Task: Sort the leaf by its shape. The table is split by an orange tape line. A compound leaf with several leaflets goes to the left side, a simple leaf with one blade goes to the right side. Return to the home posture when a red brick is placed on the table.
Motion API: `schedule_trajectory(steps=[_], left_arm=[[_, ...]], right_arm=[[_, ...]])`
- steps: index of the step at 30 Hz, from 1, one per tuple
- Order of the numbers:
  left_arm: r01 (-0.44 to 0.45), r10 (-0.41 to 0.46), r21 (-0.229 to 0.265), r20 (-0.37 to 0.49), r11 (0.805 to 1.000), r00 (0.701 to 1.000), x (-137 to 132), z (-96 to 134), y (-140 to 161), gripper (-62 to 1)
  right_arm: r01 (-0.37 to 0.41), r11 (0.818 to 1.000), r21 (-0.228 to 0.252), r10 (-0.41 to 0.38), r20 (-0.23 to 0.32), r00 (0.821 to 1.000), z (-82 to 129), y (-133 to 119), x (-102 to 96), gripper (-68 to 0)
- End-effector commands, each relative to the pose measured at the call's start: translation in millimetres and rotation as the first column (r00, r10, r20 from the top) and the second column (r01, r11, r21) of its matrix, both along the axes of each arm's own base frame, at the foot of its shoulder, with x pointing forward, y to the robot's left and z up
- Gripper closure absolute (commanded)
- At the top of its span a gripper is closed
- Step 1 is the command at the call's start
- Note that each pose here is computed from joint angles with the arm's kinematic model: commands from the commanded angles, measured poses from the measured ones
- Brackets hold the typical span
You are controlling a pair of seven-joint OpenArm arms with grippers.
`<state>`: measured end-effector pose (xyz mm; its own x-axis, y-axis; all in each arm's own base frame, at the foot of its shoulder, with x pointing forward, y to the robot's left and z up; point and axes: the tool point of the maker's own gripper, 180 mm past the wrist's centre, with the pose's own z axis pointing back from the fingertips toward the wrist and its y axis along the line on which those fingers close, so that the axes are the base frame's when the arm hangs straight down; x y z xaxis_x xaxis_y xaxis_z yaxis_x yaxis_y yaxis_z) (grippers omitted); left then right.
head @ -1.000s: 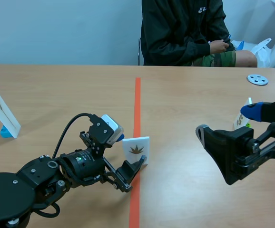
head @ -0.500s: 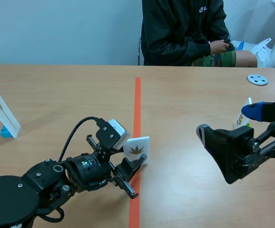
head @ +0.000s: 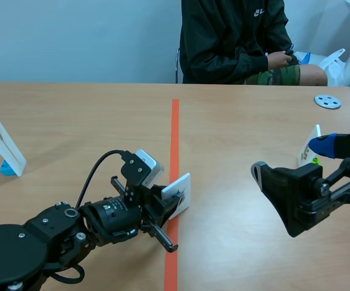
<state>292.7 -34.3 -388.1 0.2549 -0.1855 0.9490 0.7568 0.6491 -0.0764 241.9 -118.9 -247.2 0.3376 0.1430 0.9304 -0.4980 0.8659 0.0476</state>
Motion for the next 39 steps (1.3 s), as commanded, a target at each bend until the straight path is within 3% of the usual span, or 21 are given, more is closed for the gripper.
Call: schedule_trajectory(steps=[1,10,16,23,29,39], left_arm=[[-0.020,0.022,-0.061,0.034,0.998,0.999,3.2,22.4,-1.4,-4.2],[-0.118,0.131,-0.145,0.088,0.982,0.987,-9.5,77.5,25.7,-4.2],[-0.249,0.263,-0.133,0.102,0.959,0.959,-9.0,91.2,67.3,-4.2],[-0.475,0.486,-0.117,0.087,0.872,0.870,7.0,90.3,142.2,-4.2],[-0.562,0.569,-0.092,0.119,0.822,0.813,13.8,95.1,183.7,-4.2],[-0.710,0.709,-0.046,0.135,0.702,0.692,17.1,79.4,238.9,-4.2]], right_arm=[[0.005,1.000,0.015,-0.005,0.035,0.999,9.1,-1.0,5.5,-67.9],[0.005,1.000,0.018,-0.005,0.039,0.999,9.9,-0.9,5.9,-67.9],[0.005,1.000,0.017,-0.005,0.039,0.999,10.0,-0.9,5.9,-67.9],[0.005,1.000,0.017,-0.006,0.053,0.999,13.6,-1.0,9.4,-67.9],[0.004,1.000,0.017,-0.005,0.071,0.997,18.0,-1.0,13.5,-67.9],[0.004,1.000,0.017,-0.005,0.072,0.997,18.3,-1.0,13.7,-67.9]])
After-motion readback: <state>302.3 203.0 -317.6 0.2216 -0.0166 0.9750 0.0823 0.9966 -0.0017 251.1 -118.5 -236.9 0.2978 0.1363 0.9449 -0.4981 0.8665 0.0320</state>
